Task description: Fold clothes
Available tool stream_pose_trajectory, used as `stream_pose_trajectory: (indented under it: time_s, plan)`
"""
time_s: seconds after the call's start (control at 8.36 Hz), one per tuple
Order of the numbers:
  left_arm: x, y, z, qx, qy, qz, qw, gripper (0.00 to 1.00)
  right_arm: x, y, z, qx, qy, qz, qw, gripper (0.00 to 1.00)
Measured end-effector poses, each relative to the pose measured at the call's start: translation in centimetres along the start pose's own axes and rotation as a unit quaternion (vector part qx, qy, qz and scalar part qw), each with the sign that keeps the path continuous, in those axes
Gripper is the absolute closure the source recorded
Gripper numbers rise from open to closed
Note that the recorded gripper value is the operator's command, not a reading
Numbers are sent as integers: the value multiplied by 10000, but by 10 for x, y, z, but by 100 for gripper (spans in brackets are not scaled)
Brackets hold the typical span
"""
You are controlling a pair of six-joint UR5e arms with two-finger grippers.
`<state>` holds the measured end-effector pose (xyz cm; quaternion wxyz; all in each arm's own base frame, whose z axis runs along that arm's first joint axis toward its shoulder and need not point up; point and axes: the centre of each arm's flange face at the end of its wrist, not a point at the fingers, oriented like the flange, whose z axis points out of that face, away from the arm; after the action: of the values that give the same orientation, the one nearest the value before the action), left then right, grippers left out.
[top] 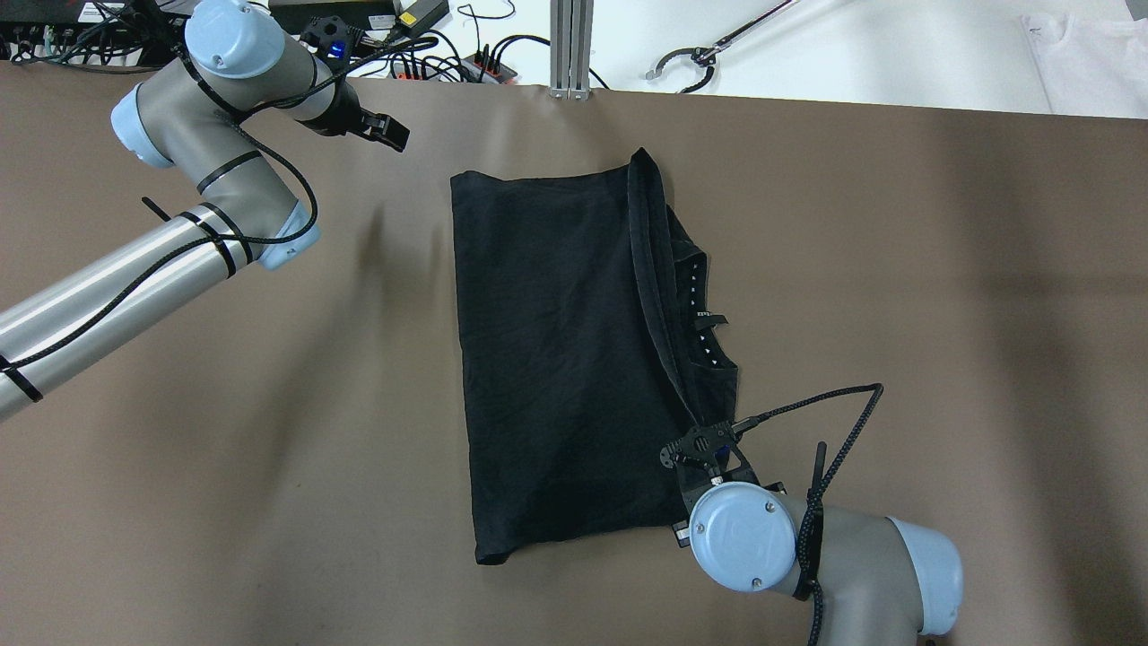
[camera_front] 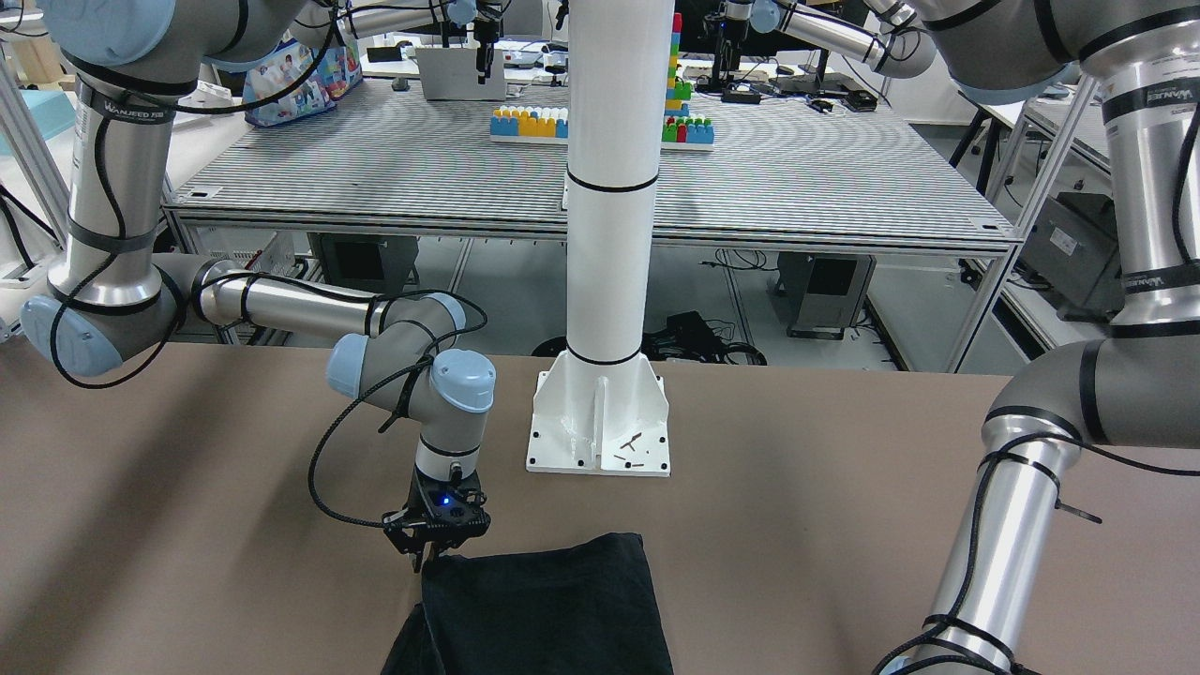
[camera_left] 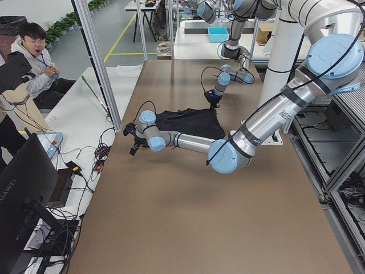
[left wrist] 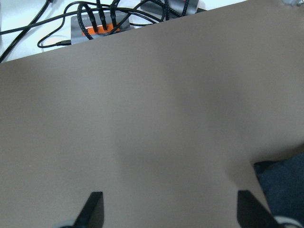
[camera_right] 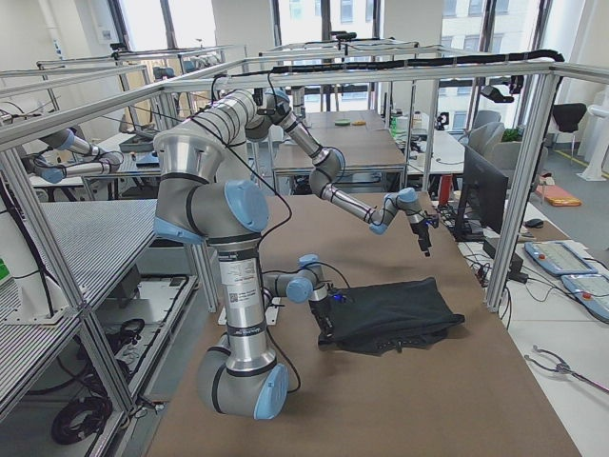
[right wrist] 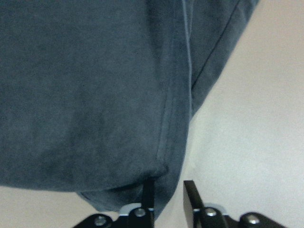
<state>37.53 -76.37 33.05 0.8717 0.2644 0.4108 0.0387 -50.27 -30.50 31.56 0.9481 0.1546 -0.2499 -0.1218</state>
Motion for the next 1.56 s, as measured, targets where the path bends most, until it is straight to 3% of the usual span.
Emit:
stream_pose_trajectory:
  time_s: [0.24, 0.48, 0.72, 1.08, 1.32, 1.56]
  plan:
    - [1, 0, 0, 3, 3, 2, 10000, 0, -16, -3, -10, 47, -136, 373, 9992, 6]
    - [1, -1, 0, 4, 4, 3, 10000, 0, -12, -39, -19, 214, -138, 522, 9983, 6]
    - [1, -1, 0, 1, 2, 1, 10000, 0, -15, -107, -12, 355, 71, 530, 9979, 6]
    - [1, -1, 0, 4, 3, 2, 10000, 0, -7, -196, 5, 340, 500, 585, 9965, 6]
    - [1, -1, 0, 3, 3, 2, 10000, 0, 0, -229, 25, 307, 636, 565, 9959, 6]
    - [1, -1, 0, 1, 2, 1, 10000, 0, 0, -238, 53, 350, 600, 447, 9966, 6]
